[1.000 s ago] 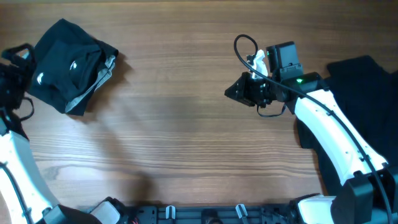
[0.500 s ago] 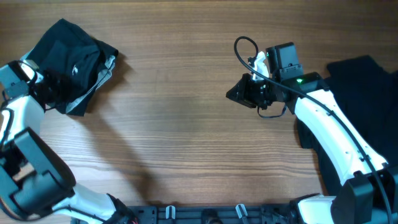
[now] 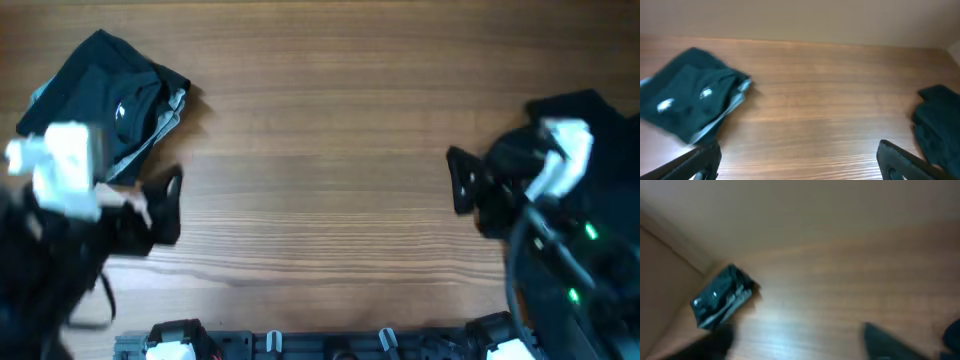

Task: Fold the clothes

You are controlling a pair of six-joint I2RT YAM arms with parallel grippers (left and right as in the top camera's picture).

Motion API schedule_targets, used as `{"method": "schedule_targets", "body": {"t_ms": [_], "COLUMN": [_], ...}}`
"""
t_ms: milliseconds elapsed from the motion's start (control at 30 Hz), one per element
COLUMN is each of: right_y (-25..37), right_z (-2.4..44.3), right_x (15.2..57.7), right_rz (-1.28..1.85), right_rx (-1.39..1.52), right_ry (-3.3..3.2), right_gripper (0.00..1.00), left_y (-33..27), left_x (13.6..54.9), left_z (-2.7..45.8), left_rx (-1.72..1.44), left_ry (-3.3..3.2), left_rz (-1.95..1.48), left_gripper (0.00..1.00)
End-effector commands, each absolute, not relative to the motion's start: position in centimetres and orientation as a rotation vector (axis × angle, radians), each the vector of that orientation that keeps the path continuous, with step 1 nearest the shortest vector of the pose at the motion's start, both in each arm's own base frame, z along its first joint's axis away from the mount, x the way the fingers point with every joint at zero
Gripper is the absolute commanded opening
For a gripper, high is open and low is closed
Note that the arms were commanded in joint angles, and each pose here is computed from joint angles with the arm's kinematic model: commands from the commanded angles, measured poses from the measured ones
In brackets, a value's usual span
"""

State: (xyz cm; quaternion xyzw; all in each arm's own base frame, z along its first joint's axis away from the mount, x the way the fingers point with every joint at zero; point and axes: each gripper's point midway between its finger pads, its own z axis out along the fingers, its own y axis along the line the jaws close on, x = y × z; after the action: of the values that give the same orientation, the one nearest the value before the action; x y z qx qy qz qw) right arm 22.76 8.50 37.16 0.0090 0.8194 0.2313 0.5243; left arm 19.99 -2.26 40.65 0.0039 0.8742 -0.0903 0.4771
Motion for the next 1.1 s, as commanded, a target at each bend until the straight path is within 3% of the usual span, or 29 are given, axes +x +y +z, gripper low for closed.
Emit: {"method": "schedule_targets", "body": {"t_ms": [0,333,500,633,733,1067], "right_y": [7.1,6.8,4.9,5.8,6.0,2.3], "right_z": [38.6,36.5,35.2,37.0,37.0,28.9], "right_x": [20.9,19.8,19.7,20.8,21.6,19.8], "right_rz": [0.495,0.547,0.411,0.248,0.178,0.099], "right_rx": [0.017,0.125,0.171,-0.170,-0.265,-0.082], "right_ry": [1.888,1.980,2.021,1.906,1.804,1.505], "right_gripper": [1.00,1.00,1.00,1.00,1.00,1.00], "left_y": [0.0,-0.4,-0.4,-0.4,-0.4,-0.4], "left_x": [17.3,16.5,16.5,16.5,16.5,16.5], "left_z": [41.0,40.7,40.7,40.7,40.7,40.7], "left_rx": [-0.117,-0.106,-0.106,-0.106,-0.106,-0.106], "left_ry": [2.099,2.111,2.111,2.110,2.111,2.110], "left_rz": [-0.082,-0.103,-0.103,-0.103,-0.103,-0.103], "left_gripper": [1.00,1.00,1.00,1.00,1.00,1.00]}}
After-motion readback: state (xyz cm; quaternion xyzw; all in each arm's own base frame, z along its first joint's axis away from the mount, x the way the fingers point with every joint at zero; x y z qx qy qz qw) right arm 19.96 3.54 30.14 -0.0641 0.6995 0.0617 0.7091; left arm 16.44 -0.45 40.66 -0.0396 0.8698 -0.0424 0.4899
